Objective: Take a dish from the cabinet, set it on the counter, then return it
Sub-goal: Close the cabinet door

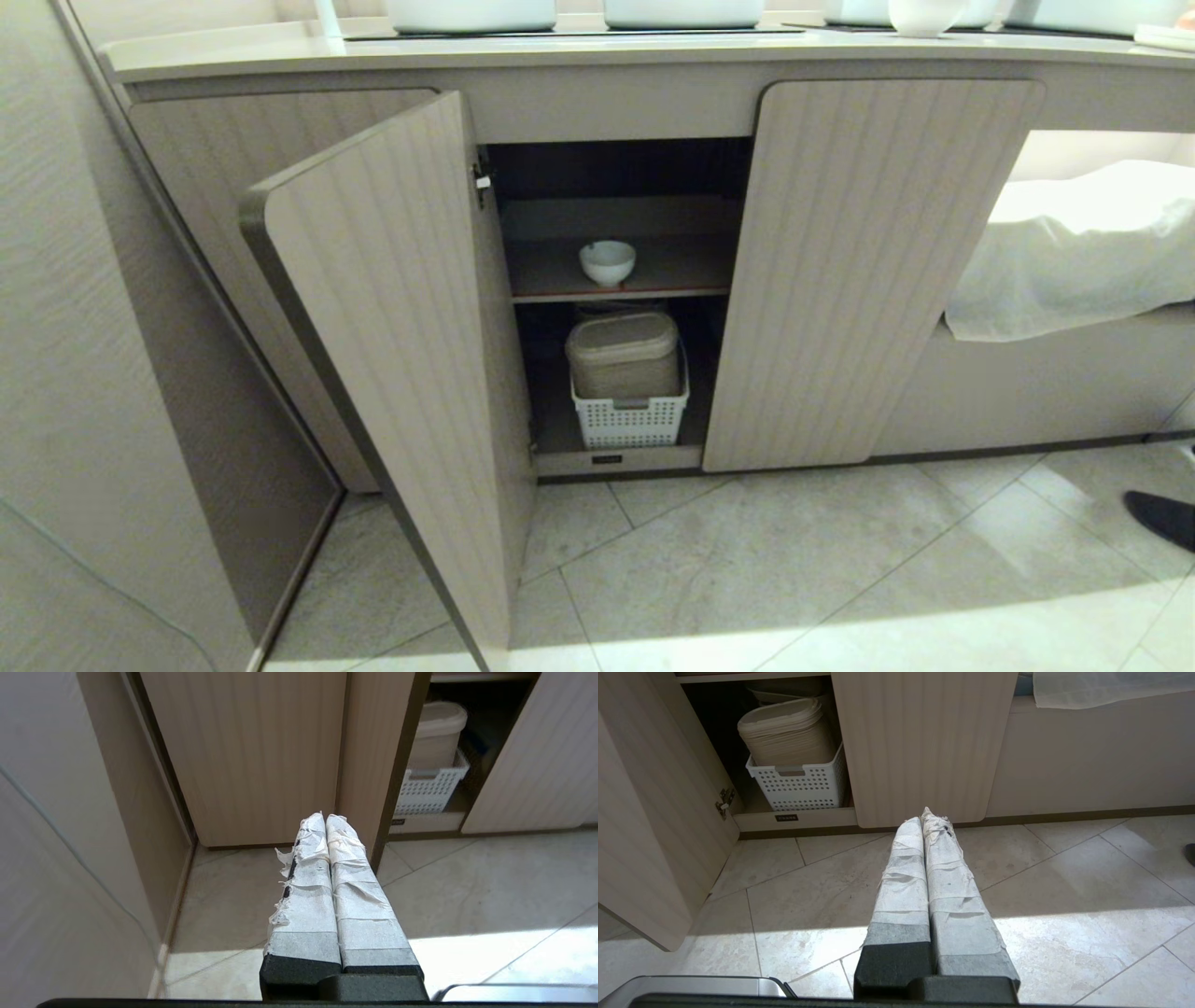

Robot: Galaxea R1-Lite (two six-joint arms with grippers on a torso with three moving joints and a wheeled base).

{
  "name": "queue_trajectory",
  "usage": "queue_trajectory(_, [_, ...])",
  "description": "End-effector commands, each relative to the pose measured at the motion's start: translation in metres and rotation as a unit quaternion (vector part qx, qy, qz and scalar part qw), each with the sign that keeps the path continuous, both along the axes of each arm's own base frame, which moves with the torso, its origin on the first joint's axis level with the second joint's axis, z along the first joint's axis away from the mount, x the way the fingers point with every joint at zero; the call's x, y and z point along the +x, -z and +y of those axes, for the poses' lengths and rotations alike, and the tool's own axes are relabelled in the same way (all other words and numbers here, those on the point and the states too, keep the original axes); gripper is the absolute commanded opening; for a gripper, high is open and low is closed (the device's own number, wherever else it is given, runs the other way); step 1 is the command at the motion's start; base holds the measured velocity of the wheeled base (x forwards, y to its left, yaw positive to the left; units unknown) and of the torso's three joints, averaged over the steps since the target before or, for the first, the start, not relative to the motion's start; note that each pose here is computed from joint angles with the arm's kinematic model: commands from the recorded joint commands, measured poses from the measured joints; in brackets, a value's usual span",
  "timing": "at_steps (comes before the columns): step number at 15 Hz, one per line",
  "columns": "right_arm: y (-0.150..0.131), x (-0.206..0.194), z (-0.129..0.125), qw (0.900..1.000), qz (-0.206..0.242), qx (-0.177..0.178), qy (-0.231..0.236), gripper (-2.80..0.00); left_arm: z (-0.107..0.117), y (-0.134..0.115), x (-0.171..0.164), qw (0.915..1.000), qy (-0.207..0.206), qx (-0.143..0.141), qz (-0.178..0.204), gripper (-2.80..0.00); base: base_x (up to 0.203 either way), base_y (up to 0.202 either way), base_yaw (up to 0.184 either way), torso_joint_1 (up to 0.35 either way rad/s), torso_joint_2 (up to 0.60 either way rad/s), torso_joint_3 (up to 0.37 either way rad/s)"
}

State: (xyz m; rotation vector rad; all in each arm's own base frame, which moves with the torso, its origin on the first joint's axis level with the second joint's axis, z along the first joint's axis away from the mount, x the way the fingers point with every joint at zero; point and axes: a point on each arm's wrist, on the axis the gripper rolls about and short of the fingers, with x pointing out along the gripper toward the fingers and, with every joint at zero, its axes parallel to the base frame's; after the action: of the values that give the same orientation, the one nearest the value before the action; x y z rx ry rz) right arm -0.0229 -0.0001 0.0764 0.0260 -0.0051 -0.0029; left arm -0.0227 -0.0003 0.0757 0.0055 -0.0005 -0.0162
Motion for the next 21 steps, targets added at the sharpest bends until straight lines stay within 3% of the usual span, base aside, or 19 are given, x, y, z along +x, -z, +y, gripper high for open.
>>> queue_trajectory(1, [0.000, 0.000, 0.000, 1.000, 0.000, 0.000, 0.000, -2.80, 0.000, 0.000, 0.000, 0.9996, 0.002, 0.028, 0.000, -2.80, 0.000, 0.000, 0.000, 0.000, 0.00, 0.000])
queue_trajectory(6, [0.000, 0.000, 0.000, 1.000, 0.000, 0.000, 0.000, -2.80, 0.000, -0.001, 0.000, 0.9996, 0.002, 0.030, -0.003, -2.80, 0.000, 0.000, 0.000, 0.000, 0.00, 0.000])
queue_trajectory(13, [0.000, 0.000, 0.000, 1.000, 0.000, 0.000, 0.000, -2.80, 0.001, -0.043, -0.016, 0.9963, -0.026, 0.028, -0.077, -2.80, 0.000, 0.000, 0.000, 0.000, 0.00, 0.000])
queue_trajectory(18, [0.000, 0.000, 0.000, 1.000, 0.000, 0.000, 0.000, -2.80, 0.003, -0.067, -0.035, 0.9966, -0.067, 0.033, -0.034, -2.80, 0.000, 0.000, 0.000, 0.000, 0.00, 0.000])
queue_trajectory(21, [0.000, 0.000, 0.000, 1.000, 0.000, 0.000, 0.000, -2.80, 0.004, -0.084, -0.029, 0.9941, -0.099, 0.043, 0.002, -2.80, 0.000, 0.000, 0.000, 0.000, 0.00, 0.000])
